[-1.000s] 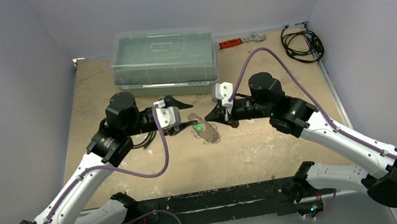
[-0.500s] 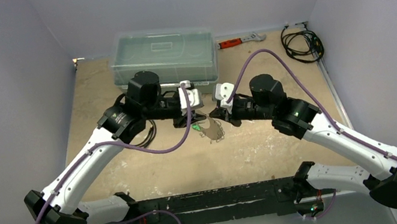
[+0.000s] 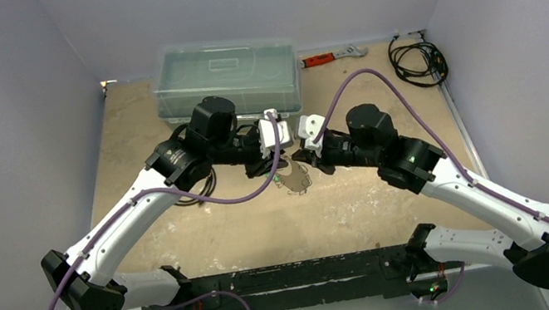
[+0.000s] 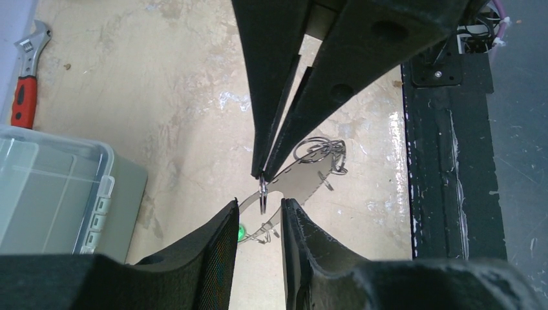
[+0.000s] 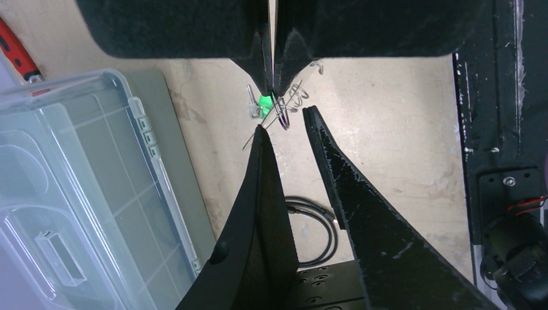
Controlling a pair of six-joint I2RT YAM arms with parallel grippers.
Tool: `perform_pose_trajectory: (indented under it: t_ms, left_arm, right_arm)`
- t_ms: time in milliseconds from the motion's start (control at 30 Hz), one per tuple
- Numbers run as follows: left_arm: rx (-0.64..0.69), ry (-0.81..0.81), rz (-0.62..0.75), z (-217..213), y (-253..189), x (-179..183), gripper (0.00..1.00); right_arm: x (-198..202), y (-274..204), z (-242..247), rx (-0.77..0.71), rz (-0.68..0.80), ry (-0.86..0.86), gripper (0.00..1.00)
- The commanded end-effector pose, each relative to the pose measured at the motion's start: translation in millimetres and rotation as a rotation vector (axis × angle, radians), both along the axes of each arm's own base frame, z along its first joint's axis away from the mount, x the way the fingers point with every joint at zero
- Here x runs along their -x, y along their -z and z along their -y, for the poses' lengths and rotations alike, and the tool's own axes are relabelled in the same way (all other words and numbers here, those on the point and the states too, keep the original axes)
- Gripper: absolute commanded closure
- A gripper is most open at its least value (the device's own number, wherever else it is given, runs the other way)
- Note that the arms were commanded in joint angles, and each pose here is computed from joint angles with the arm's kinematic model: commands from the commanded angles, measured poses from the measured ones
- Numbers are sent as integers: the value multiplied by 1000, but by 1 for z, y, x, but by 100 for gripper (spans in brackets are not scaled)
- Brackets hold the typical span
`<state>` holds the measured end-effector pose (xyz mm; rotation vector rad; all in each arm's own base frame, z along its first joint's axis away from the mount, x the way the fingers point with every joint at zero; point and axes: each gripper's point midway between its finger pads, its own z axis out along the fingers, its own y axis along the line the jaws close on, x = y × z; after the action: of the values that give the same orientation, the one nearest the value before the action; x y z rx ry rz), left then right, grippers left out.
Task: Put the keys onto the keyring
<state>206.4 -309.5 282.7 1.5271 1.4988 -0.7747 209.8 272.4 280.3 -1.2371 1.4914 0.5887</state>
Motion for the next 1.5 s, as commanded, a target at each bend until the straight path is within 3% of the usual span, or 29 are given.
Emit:
perform_pose_trajectory:
  t_ms: [0,233,600,933,1133,1400,1467]
  left_arm:
    - [3,-23,18,3,-10,-5,72]
    - [0,-13,22,11,-6,-8,83]
    - [-27,9,3,18,5,-5,80]
    - [-46,9,-9,21,16,-7,84]
    - [0,16,2,24,9,-5,75]
    - [6,15,16,21,10,-4,100]
    - [8,17,28,20,10,-3,100]
  right_arm:
    - [-1,-33,-1,-58,79,5,100]
    - [1,-32,-3,-55,78,-5,100]
    - [2,-32,-6,-52,74,-14,100]
    - [4,-35,-9,-72,80,-27,100]
    - [3,-37,-7,-77,87,-12,100]
    - [5,-46,-4,-115,113,-5,100]
    - [6,-49,-3,-127,119,-8,100]
